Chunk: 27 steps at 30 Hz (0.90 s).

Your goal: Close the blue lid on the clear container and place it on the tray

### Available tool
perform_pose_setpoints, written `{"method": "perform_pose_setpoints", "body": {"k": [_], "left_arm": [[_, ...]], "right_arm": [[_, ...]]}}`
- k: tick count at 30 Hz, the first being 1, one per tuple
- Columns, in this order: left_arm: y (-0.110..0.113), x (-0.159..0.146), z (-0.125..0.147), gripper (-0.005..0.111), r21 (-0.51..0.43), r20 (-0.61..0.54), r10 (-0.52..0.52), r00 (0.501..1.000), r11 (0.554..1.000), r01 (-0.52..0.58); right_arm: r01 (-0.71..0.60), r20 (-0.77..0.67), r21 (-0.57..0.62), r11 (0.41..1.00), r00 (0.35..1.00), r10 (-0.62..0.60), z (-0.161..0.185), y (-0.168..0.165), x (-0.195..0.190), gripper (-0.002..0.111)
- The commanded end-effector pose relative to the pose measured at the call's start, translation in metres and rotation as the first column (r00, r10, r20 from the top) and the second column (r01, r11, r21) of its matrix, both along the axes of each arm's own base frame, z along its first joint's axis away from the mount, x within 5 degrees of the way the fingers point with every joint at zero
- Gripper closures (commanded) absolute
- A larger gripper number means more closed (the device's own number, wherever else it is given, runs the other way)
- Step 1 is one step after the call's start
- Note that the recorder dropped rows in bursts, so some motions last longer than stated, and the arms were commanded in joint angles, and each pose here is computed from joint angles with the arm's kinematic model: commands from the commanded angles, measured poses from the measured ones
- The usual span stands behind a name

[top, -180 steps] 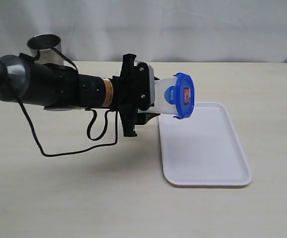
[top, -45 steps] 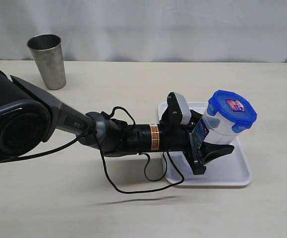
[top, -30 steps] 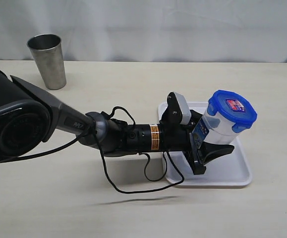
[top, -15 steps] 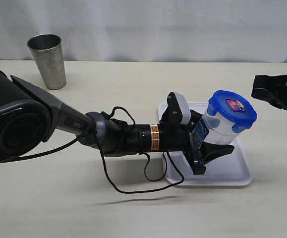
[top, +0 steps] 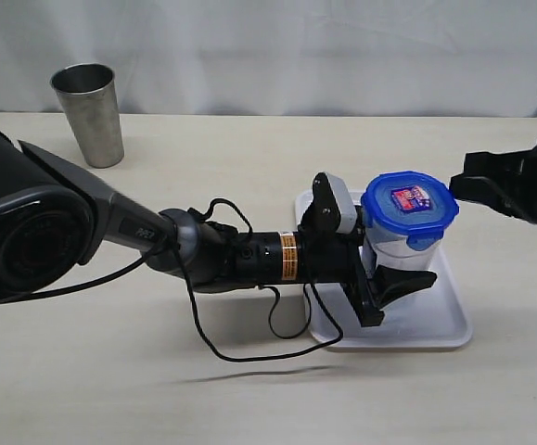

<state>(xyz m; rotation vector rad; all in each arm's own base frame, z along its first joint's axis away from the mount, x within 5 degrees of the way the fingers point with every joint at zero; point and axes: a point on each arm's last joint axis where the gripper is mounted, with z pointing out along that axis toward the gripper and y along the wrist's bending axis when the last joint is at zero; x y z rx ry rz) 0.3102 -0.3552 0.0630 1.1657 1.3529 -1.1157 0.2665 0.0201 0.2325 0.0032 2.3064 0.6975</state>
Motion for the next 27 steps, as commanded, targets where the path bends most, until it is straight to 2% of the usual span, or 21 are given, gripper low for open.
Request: {"method": "perform_pose_setpoints", "body": {"k": [1,7,14,17,18,21,27], "left_arm": [[0.000,0.002,0.003,0.107,-0.017,-0.006,0.013,1.000,1.000,-0.013],[0.000,0.003,0.000,0.107,0.009,-0.007,0.023,1.000,1.000,-0.023],[0.001,0.004,-0.002,0.107,0.033,-0.007,0.032,0.999,0.999,-0.032],[0.001,0.004,-0.002,0.107,0.037,-0.008,0.034,0.999,0.999,-0.034],[0.001,0.004,-0.003,0.107,0.042,-0.009,0.038,0.999,0.998,-0.038],[0.001,0.005,-0.004,0.107,0.057,-0.009,0.045,0.999,0.997,-0.045],[0.001,0.005,-0.004,0.107,0.060,-0.009,0.044,0.999,0.997,-0.043]], "right_arm": [[-0.042,0.004,0.001,0.999,0.999,0.042,0.000,0.003,-0.002,0.104],[-0.025,0.026,-0.027,0.999,0.999,0.026,0.002,0.000,-0.001,0.104],[0.020,0.173,-0.037,0.999,0.985,-0.013,0.044,-0.002,-0.003,0.104],[-0.021,0.202,-0.007,1.000,0.979,0.022,0.058,0.004,-0.013,0.104],[-0.081,0.185,0.000,0.997,0.979,0.080,0.057,0.008,-0.019,0.104],[-0.159,0.134,0.034,0.987,0.979,0.154,0.047,0.015,-0.030,0.104],[-0.069,0.094,-0.004,0.998,0.993,0.069,0.025,0.008,-0.032,0.104]]}}
